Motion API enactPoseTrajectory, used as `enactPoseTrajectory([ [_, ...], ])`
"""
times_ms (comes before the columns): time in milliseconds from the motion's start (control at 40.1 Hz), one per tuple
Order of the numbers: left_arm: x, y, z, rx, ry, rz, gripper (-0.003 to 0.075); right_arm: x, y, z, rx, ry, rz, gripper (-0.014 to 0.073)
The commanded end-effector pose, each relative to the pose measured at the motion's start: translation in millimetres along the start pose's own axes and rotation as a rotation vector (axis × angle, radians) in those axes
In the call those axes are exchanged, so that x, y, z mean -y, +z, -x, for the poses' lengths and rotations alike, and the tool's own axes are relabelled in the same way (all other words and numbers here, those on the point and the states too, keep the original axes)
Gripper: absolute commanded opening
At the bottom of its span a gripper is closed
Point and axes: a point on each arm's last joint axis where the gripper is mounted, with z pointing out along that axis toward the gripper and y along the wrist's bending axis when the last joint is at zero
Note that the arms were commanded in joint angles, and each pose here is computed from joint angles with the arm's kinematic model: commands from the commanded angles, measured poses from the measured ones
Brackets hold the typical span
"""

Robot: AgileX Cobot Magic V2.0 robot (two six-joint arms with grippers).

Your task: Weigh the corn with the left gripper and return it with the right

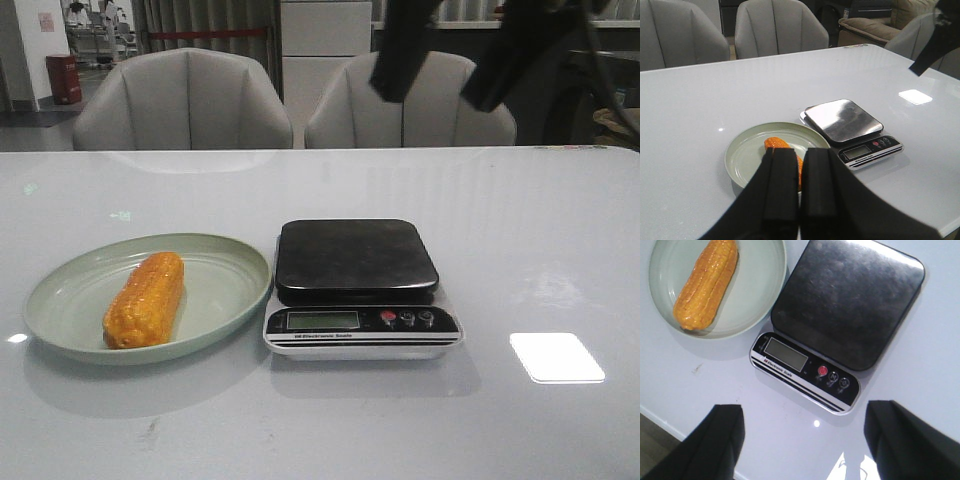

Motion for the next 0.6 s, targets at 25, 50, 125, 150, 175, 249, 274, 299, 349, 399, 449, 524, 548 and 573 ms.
enactPoseTrajectory([
  [25, 2, -2, 14, 0.091, -0.009, -0.014, 0.0113, 4, -48, -17, 0.191, -0.033, 0.018, 0.0597],
  [50, 2, -2, 14, 0.091, -0.009, -0.014, 0.0113, 5, -53, -21, 0.204, -0.041, 0.012, 0.0597],
  [125, 2, -2, 14, 0.091, -0.009, -0.014, 0.0113, 4, -69, -39, 0.271, -0.075, -0.005, 0.0597],
  [150, 2, -2, 14, 0.091, -0.009, -0.014, 0.0113, 3, -71, -45, 0.281, -0.085, -0.008, 0.0597],
  [175, 2, -2, 14, 0.091, -0.009, -0.014, 0.0113, 2, -76, -51, 0.309, -0.096, -0.013, 0.0597],
  [249, 2, -2, 14, 0.091, -0.009, -0.014, 0.0113, 1, -85, -70, 0.364, -0.107, -0.024, 0.0597],
  [274, 2, -2, 14, 0.091, -0.009, -0.014, 0.0113, 0, -90, -76, 0.394, -0.11, -0.028, 0.0597],
  [299, 2, -2, 14, 0.091, -0.009, -0.014, 0.0113, 1, -90, -82, 0.406, -0.11, -0.032, 0.0597],
  [349, 2, -2, 14, 0.091, -0.009, -0.014, 0.0113, 0, -95, -93, 0.445, -0.115, -0.038, 0.0597],
  [399, 2, -2, 14, 0.091, -0.009, -0.014, 0.0113, 0, -98, -105, 0.483, -0.127, -0.047, 0.0597],
  [449, 2, -2, 14, 0.091, -0.009, -0.014, 0.0113, -1, -104, -119, 0.529, -0.146, -0.055, 0.0597],
  [524, 2, -2, 14, 0.091, -0.009, -0.014, 0.0113, 0, -106, -139, 0.576, -0.155, -0.063, 0.0597],
  [548, 2, -2, 14, 0.091, -0.009, -0.014, 0.0113, -1, -110, -145, 0.606, -0.159, -0.066, 0.0597],
  [573, 2, -2, 14, 0.091, -0.009, -0.014, 0.0113, 0, -109, -151, 0.621, -0.159, -0.069, 0.0597],
])
